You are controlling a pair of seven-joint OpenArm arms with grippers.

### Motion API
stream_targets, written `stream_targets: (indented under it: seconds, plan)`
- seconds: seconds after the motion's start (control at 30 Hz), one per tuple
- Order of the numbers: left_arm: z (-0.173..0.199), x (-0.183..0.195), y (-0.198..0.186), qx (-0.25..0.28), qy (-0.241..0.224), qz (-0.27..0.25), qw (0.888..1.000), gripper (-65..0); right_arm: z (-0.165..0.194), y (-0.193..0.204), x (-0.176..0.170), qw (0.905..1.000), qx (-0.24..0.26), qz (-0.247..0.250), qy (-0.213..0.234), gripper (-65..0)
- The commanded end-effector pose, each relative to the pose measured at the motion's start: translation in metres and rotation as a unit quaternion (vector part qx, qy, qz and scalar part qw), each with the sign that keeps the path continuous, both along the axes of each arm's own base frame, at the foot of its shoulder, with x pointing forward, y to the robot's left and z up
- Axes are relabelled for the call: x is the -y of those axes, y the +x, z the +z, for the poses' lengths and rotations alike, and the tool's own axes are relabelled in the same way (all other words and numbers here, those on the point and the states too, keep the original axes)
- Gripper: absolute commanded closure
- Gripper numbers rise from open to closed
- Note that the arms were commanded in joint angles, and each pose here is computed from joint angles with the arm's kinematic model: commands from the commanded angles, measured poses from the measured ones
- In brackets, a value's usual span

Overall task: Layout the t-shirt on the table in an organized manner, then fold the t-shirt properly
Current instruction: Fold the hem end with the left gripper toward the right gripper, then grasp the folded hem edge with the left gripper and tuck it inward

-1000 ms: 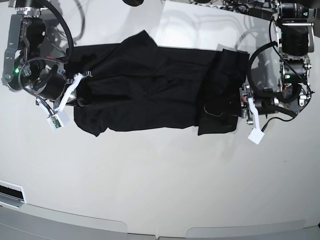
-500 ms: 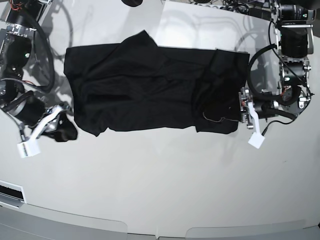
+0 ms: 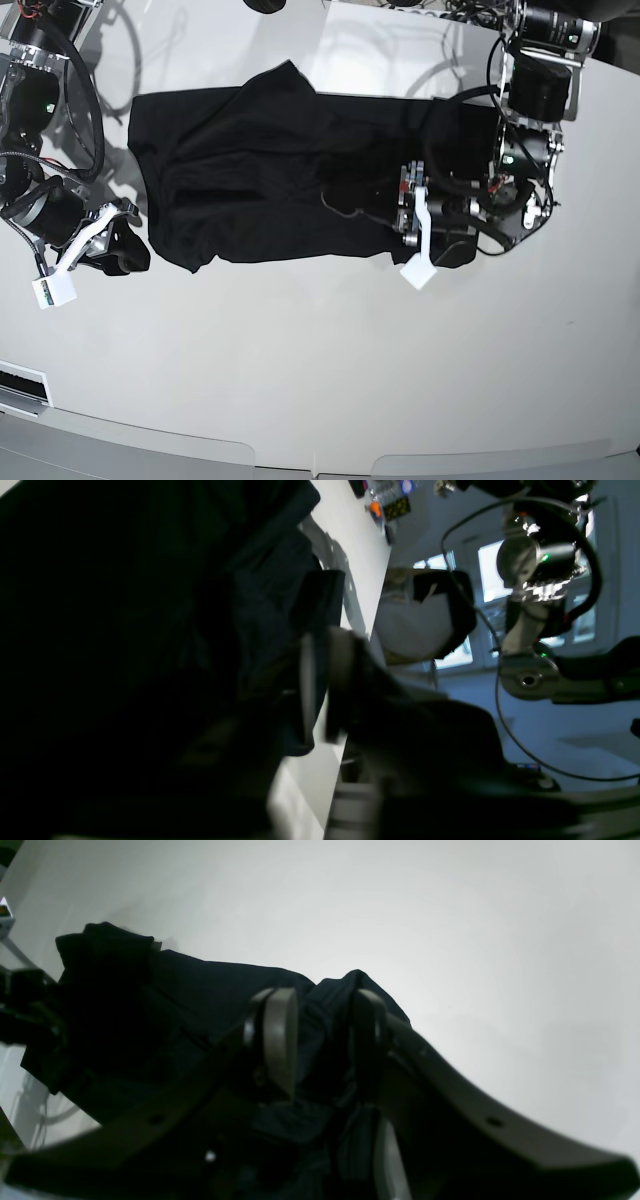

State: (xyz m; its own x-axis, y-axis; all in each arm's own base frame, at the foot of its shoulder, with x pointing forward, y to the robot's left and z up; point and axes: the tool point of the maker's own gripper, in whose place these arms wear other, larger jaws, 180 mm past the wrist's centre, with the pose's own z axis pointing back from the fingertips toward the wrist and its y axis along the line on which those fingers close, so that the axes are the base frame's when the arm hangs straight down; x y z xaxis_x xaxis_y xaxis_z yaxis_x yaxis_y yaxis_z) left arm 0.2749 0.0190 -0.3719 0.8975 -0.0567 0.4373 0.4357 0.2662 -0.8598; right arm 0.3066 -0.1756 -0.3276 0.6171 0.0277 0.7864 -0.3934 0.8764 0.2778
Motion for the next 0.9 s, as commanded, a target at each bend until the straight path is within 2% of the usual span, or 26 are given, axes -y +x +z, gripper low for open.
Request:
stream_targets:
  seconds: [0.0, 0.1, 0.2, 0.33, 0.43, 0.57, 0.67, 0.77, 0.87]
  plan:
    - [0.021, -0.003, 0.020, 0.034, -0.013, 0.011, 0.999, 0.0, 0.017, 0.008, 0.001, 0.9995, 0.032, 0.003, 0.003, -21.8]
    - [0.039, -0.010, 0.038, 0.065, -0.018, 0.027, 0.997, 0.0, 0.017, 0.008, 0.001, 0.9995, 0.032, 0.003, 0.003, -21.8]
    - [0.069, -0.027, 0.058, 0.118, -0.024, 0.058, 0.991, 0.0, 0.017, 0.008, 0.001, 0.9995, 0.030, 0.003, 0.002, -21.8]
    - [0.108, -0.064, 0.076, 0.193, -0.013, 0.105, 0.975, 0.0, 0.017, 0.008, 0.001, 0.9995, 0.030, 0.003, 0.002, -21.8]
    - [0.126, -0.105, 0.084, 0.224, 0.006, 0.151, 0.963, 0.0, 0.017, 0.008, 0.001, 0.9995, 0.030, 0.003, 0.002, -21.8]
    - [0.096, -0.165, 0.078, 0.206, 0.121, 0.193, 0.952, 0.0, 0.017, 0.008, 0.001, 0.9995, 0.030, 0.003, 0.002, -21.8]
    - [0.069, -0.193, 0.066, 0.178, 0.187, 0.209, 0.943, 0.0, 0.017, 0.008, 0.001, 0.9995, 0.030, 0.003, 0.002, -21.8]
    - [0.039, -0.203, 0.048, 0.146, 0.234, 0.202, 0.940, 0.0, 0.017, 0.008, 0.001, 0.9995, 0.031, 0.003, 0.002, -21.8]
    - [0.017, -0.204, 0.036, 0.124, 0.259, 0.203, 0.936, 0.0, 0.017, 0.008, 0.001, 0.9995, 0.030, 0.003, 0.002, -21.8]
